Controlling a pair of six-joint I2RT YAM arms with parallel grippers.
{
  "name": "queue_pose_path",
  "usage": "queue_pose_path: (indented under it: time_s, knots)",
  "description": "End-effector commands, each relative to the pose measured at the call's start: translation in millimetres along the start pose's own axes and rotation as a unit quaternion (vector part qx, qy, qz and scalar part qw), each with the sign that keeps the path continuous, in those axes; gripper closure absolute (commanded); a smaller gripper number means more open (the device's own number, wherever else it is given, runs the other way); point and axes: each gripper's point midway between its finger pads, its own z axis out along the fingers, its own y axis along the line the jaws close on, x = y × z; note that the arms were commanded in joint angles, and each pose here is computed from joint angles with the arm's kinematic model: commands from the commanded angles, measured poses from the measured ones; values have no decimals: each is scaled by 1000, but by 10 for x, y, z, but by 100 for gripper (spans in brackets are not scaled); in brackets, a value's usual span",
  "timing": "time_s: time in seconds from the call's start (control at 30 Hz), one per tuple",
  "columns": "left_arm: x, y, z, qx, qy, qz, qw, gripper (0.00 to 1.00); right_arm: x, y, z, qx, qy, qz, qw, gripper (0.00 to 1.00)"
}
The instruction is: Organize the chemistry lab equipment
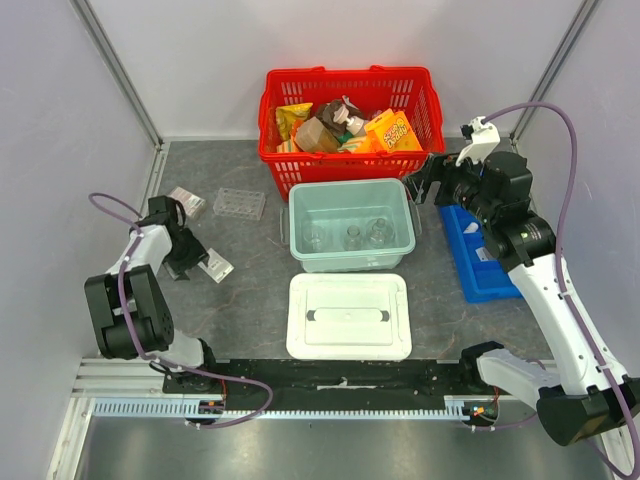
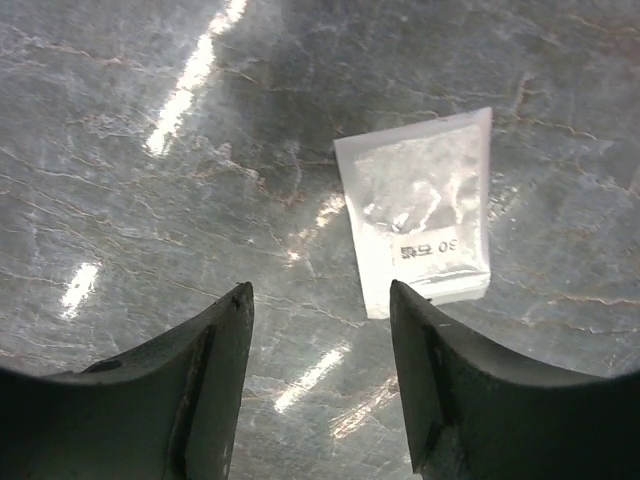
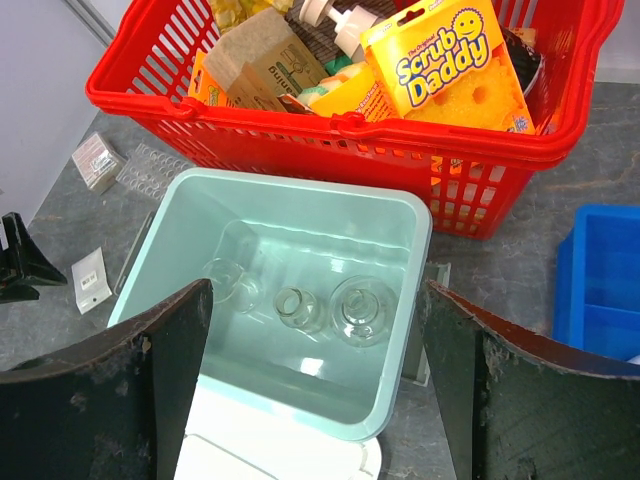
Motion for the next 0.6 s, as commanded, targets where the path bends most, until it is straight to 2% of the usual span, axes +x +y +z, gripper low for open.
queue_pose_path:
  time_s: [0.0,0.2,0.57]
  knots:
    - [-97,-166,-141,16,-35,28,999,35,-84,45,-22,-8,-19,-2,1000,10]
    - [-47,-405,-115,10,-28,48,998,25,-67,49,-23,-10,-17,-8,1000,9]
    - [-25,-402,50,-54,-9,15,998,23,-65,-30,-18,9,-16,-17,1000,9]
